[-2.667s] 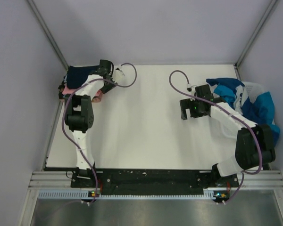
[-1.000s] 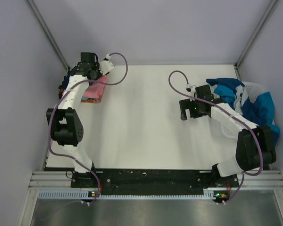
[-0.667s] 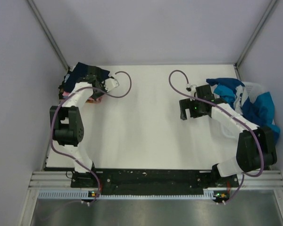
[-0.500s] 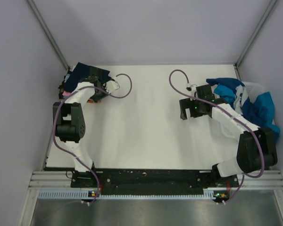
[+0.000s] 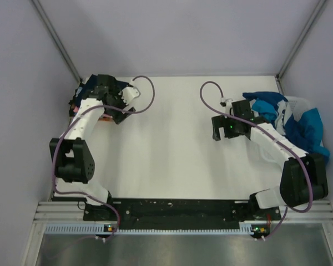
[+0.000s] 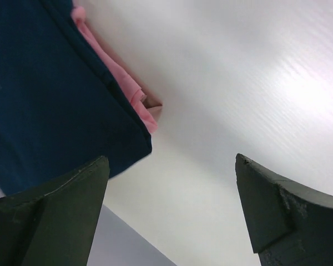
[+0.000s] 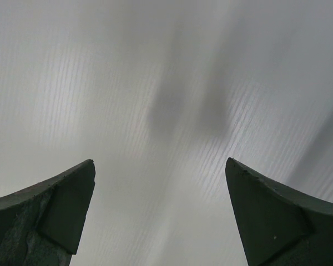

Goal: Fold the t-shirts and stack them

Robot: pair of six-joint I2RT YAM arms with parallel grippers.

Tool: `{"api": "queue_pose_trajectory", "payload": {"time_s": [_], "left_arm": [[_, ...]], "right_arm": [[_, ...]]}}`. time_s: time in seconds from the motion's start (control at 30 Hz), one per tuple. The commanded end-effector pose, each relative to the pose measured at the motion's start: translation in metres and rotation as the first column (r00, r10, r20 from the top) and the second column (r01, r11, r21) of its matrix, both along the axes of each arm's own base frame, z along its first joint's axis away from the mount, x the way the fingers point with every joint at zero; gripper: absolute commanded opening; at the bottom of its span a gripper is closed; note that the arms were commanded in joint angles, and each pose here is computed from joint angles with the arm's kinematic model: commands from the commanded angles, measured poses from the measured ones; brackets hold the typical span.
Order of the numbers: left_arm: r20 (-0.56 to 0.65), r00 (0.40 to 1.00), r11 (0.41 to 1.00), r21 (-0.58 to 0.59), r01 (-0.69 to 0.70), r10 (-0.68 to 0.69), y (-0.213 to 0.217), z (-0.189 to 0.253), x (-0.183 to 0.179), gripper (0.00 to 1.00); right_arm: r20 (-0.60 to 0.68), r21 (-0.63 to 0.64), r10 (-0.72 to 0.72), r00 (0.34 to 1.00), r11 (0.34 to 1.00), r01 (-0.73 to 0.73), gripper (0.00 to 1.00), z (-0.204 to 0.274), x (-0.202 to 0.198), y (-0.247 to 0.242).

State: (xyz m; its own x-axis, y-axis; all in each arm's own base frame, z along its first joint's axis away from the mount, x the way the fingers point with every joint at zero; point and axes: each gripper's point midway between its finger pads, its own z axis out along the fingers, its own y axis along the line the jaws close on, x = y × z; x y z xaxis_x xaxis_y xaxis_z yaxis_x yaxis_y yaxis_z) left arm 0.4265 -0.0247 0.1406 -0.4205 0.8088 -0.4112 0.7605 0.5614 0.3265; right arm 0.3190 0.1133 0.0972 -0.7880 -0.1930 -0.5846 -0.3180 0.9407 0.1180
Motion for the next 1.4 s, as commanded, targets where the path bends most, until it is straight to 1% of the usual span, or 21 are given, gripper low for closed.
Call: {"api": "queue_pose_trajectory", "payload": {"time_s": [0.0, 0.03, 0.07, 0.2, 0.3, 0.37, 0.47, 0.6, 0.73, 1.0, 1.2, 1.37], "left_arm": [[0.087, 0.995, 0.988, -0.153, -0.034, 0.048, -0.026, 0.043, -0.035, 0.99], [0.098, 0.993, 0.981, -0.186, -0.047, 0.067, -0.029, 0.045, -0.041, 0.99], [0.076, 0.993, 0.974, -0.216, -0.073, 0.092, -0.031, 0.035, -0.053, 0.99], [0.112, 0.980, 0.941, -0.318, -0.119, 0.162, -0.037, 0.017, -0.081, 0.99], [0.135, 0.963, 0.899, -0.408, -0.160, 0.233, -0.041, 0.004, -0.099, 0.99], [0.168, 0.945, 0.872, -0.457, -0.177, 0.281, -0.042, -0.002, -0.103, 0.99], [0.221, 0.898, 0.821, -0.529, -0.217, 0.380, -0.037, -0.008, -0.103, 0.99], [0.304, 0.806, 0.749, -0.618, -0.239, 0.507, -0.027, -0.007, -0.098, 0.99], [0.346, 0.785, 0.743, -0.637, -0.205, 0.514, -0.026, -0.012, -0.100, 0.99], [0.317, 0.818, 0.767, -0.604, -0.217, 0.480, -0.028, -0.038, -0.102, 0.99], [0.315, 0.822, 0.769, -0.604, -0.212, 0.474, -0.029, -0.039, -0.103, 0.99], [0.322, 0.821, 0.774, -0.597, -0.211, 0.472, -0.028, -0.040, -0.104, 0.99]], "right_arm": [[0.099, 0.020, -0.015, 0.995, 1.000, 0.013, 0.99, 0.022, 0.005, 0.001], [0.112, 0.024, -0.019, 0.994, 1.000, 0.016, 0.99, 0.024, 0.005, 0.001], [0.122, 0.033, -0.023, 0.992, 0.999, 0.019, 0.99, 0.026, 0.004, 0.001], [0.192, 0.081, -0.041, 0.981, 0.996, 0.026, 0.99, 0.039, 0.002, 0.003], [0.262, 0.116, -0.068, 0.963, 0.993, 0.039, 0.99, 0.049, 0.000, 0.001], [0.289, 0.142, -0.079, 0.954, 0.989, 0.039, 0.99, 0.048, -0.005, 0.002], [0.335, 0.169, -0.095, 0.937, 0.985, 0.039, 0.99, 0.045, -0.010, 0.000], [0.372, 0.204, -0.137, 0.918, 0.977, 0.063, 0.99, 0.037, -0.015, -0.006], [0.409, 0.228, -0.153, 0.899, 0.972, 0.062, 0.99, 0.028, -0.019, -0.007], [0.461, 0.215, -0.154, 0.874, 0.975, 0.058, 0.99, 0.028, -0.022, -0.013], [0.483, 0.216, -0.159, 0.861, 0.975, 0.058, 0.99, 0.031, -0.025, -0.016], [0.482, 0.215, -0.154, 0.862, 0.975, 0.054, 0.99, 0.030, -0.025, -0.015]]}}
